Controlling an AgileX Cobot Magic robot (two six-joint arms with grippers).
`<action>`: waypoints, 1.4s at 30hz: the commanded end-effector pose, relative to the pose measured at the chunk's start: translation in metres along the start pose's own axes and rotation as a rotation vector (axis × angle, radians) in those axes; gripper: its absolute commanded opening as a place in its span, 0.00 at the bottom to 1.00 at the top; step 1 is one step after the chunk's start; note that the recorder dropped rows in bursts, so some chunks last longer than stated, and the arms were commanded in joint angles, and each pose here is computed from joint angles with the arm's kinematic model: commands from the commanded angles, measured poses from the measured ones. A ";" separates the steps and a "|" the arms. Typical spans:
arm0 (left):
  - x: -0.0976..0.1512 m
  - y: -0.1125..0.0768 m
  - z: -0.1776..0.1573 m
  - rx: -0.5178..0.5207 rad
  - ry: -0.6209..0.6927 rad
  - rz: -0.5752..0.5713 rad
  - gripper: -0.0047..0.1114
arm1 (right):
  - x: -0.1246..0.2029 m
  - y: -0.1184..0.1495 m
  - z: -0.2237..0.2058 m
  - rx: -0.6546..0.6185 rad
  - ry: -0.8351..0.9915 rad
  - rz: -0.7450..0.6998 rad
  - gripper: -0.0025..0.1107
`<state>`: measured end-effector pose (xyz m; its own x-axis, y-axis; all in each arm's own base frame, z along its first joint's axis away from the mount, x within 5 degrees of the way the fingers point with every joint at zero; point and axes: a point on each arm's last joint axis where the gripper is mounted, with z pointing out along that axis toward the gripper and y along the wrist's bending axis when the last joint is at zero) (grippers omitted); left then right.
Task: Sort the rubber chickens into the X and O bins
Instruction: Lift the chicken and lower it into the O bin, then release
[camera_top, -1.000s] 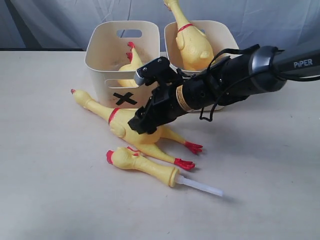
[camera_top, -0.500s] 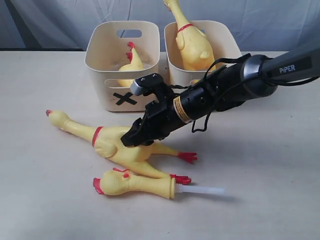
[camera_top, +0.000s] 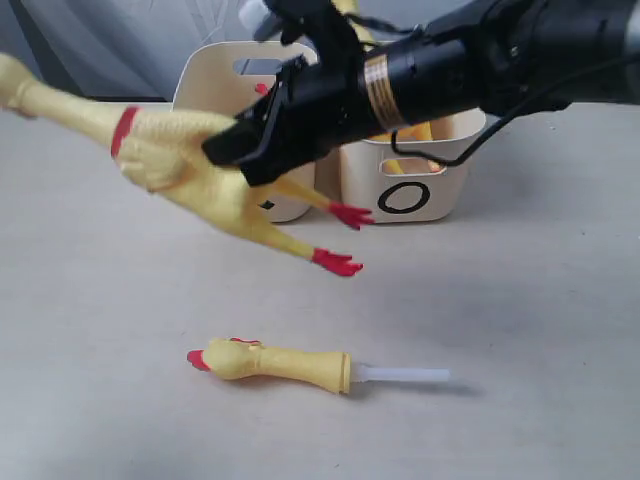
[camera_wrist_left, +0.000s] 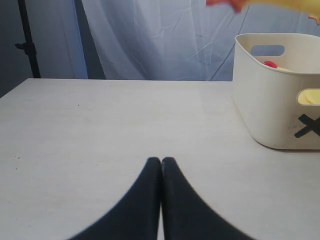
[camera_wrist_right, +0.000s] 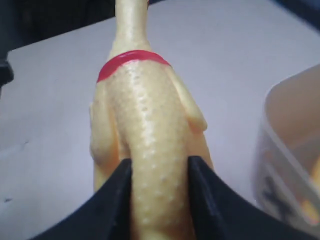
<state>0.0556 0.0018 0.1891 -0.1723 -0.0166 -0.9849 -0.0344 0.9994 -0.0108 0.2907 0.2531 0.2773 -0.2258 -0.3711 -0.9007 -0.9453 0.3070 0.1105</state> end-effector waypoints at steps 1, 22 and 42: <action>-0.002 0.000 -0.001 0.004 -0.021 -0.004 0.04 | -0.034 -0.003 -0.033 0.236 -0.094 -0.151 0.01; -0.002 0.000 -0.001 0.004 -0.021 -0.004 0.04 | -0.024 -0.130 -0.042 0.971 -0.059 -0.024 0.01; -0.002 0.000 -0.001 0.004 -0.021 -0.004 0.04 | -0.013 -0.134 -0.061 1.159 -0.019 0.119 0.34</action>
<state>0.0556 0.0018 0.1891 -0.1723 -0.0166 -0.9849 -0.0344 0.9994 -0.0108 0.4145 0.1712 0.2727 -0.3203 -0.3064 -0.8964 -0.1601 0.9502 -0.2676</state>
